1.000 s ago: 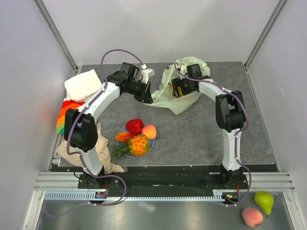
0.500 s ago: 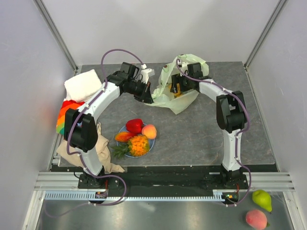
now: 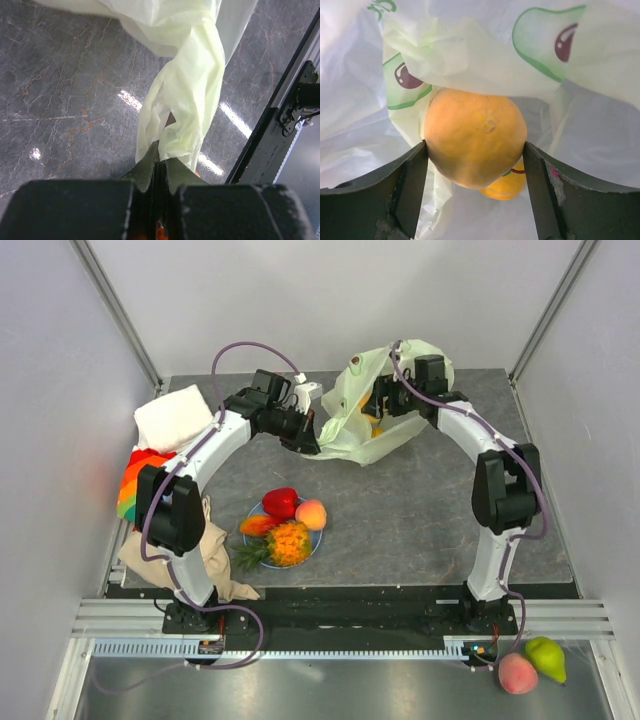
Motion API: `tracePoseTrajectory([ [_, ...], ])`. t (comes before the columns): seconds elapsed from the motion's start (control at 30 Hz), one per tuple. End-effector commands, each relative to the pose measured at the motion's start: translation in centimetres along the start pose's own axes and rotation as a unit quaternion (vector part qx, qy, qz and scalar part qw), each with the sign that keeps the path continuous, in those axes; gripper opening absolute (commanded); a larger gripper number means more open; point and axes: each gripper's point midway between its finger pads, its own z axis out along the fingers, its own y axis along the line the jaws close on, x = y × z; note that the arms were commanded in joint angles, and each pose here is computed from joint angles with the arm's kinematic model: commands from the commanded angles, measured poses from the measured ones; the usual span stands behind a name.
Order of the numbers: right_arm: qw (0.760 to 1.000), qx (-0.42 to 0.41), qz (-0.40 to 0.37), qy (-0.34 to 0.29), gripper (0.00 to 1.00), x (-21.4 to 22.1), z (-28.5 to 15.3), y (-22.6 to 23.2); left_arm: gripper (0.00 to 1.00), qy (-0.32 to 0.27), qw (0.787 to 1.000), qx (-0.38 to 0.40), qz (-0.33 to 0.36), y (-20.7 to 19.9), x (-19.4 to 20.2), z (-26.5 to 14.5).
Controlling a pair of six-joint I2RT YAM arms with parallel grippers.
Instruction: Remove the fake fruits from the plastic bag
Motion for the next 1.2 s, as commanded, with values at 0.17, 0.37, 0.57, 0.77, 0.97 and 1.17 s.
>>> tracePoseTrajectory([
  [0.17, 0.999, 0.031, -0.025, -0.008, 0.56, -0.2, -2.3, -0.7, 0.01, -0.048, 0.998, -0.011, 0.024, -0.7, -3.9, -1.1],
  [0.37, 0.98, 0.119, -0.158, 0.015, 0.57, 0.5, -3.1, -2.8, 0.02, -0.07, 0.997, 0.0, 0.027, -1.5, -5.8, -2.0],
  [0.57, 0.966, 0.177, -0.188, 0.003, 0.53, 0.1, -2.2, -5.0, 0.01, -0.061, 0.998, 0.025, 0.017, -1.8, -5.3, -1.0],
  [0.77, 0.952, 0.22, -0.205, 0.061, 0.6, 3.4, -2.0, -7.8, 0.02, -0.054, 0.998, 0.017, 0.014, -1.2, -4.7, -0.7],
  [0.97, 0.975, 0.18, -0.111, 0.069, 0.68, 5.0, -1.9, -7.3, 0.02, -0.036, 0.999, 0.02, 0.009, -0.9, -3.0, 0.0],
  [1.17, 0.986, 0.142, -0.043, 0.072, 0.89, 6.3, -1.2, -5.8, 0.02, -0.03, 0.999, 0.019, 0.012, -0.6, -2.4, 0.2],
])
